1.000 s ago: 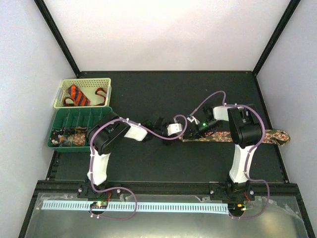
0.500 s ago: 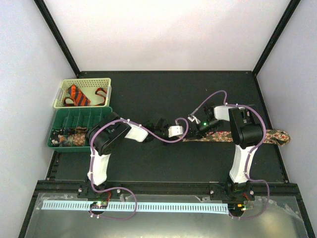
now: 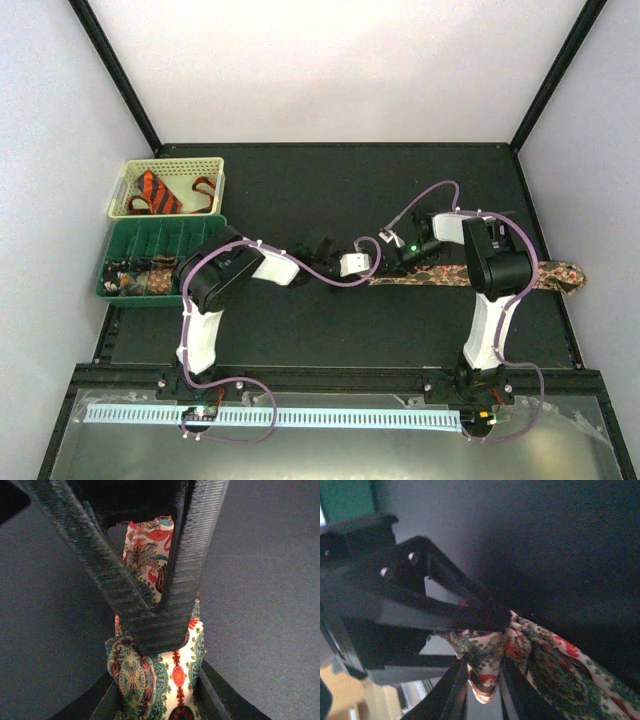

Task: Roll the ties
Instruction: Roll the tie at the center of the board.

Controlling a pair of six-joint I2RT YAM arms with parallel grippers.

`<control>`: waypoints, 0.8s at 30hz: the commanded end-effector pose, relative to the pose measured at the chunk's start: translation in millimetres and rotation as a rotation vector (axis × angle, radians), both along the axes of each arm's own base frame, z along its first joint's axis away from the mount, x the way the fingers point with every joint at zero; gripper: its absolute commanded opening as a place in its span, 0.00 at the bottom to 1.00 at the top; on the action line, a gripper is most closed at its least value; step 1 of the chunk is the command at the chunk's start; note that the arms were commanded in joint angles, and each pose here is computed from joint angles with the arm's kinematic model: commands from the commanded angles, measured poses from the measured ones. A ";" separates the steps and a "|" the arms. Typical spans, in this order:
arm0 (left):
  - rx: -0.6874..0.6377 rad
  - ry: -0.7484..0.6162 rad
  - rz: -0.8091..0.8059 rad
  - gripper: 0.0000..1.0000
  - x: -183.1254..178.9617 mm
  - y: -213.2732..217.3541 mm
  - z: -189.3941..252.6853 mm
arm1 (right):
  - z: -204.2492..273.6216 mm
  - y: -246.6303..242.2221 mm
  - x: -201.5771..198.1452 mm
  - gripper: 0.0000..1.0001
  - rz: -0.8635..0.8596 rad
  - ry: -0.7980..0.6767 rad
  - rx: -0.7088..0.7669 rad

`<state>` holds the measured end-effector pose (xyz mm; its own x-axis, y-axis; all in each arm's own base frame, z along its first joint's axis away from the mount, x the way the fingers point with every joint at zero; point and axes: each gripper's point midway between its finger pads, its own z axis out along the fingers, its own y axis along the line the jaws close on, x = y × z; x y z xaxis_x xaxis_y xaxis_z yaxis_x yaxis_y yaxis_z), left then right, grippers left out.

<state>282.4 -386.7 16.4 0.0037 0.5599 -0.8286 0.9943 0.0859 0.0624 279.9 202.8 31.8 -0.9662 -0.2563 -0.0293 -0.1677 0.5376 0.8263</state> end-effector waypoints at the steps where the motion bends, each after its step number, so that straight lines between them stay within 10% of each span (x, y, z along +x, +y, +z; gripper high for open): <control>1: 0.127 0.104 0.011 0.34 -15.7 16.0 -36.5 | 5.4 5.9 6.6 0.11 0.007 -0.029 0.036; 9: 0.121 0.111 0.047 0.40 -12.8 24.1 -31.2 | -12.0 -13.6 1.7 0.02 0.018 -0.021 -0.066; 17: -0.008 0.073 0.033 0.73 -7.8 10.7 3.0 | -35.9 -23.0 -7.6 0.02 0.028 0.016 -0.139; 24: -0.028 0.051 0.033 0.81 1.3 -10.7 -4.9 | -38.9 -28.5 -6.9 0.02 0.018 0.019 -0.163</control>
<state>279.8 -381.1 16.5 -0.0670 0.5502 -0.8323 0.9917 0.1288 0.0053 279.8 192.5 19.3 -0.9646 -0.2632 -0.0164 -0.1692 0.5697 0.8042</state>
